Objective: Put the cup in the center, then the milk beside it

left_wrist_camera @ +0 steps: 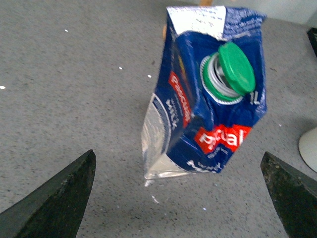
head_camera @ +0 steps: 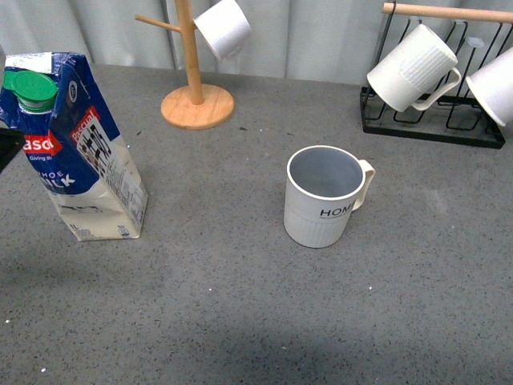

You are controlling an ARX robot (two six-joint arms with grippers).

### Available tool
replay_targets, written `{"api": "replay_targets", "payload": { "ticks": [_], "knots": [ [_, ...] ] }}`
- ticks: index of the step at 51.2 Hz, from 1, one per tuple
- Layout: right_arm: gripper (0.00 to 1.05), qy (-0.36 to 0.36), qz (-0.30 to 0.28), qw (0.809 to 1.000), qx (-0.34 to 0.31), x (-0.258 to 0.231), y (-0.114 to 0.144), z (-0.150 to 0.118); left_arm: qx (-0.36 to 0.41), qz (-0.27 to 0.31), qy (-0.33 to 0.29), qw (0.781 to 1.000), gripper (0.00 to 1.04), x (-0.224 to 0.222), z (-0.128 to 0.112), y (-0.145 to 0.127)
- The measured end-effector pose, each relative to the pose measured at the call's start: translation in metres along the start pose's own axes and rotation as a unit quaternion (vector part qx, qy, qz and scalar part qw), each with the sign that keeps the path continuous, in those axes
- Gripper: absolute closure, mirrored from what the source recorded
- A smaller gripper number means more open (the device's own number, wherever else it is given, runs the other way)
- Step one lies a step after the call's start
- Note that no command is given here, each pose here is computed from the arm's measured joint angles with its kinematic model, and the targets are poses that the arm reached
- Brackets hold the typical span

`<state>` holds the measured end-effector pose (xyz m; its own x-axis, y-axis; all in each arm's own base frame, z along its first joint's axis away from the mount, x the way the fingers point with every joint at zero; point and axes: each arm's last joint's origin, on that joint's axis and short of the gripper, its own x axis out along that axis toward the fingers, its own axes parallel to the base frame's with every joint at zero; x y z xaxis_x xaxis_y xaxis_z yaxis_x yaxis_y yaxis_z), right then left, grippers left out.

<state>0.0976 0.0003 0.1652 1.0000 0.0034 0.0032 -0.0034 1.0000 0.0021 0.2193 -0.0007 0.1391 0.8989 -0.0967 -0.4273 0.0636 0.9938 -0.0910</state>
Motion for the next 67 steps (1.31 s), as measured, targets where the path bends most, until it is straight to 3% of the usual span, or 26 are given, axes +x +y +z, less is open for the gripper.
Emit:
{"api": "replay_targets", "payload": {
  "ticks": [67],
  "knots": [
    [0.09, 0.000, 0.000, 1.000, 0.000, 0.000, 0.000, 0.000, -0.008, 0.012, 0.048, 0.999, 0.07, 0.055, -0.005, -0.001]
  ]
}}
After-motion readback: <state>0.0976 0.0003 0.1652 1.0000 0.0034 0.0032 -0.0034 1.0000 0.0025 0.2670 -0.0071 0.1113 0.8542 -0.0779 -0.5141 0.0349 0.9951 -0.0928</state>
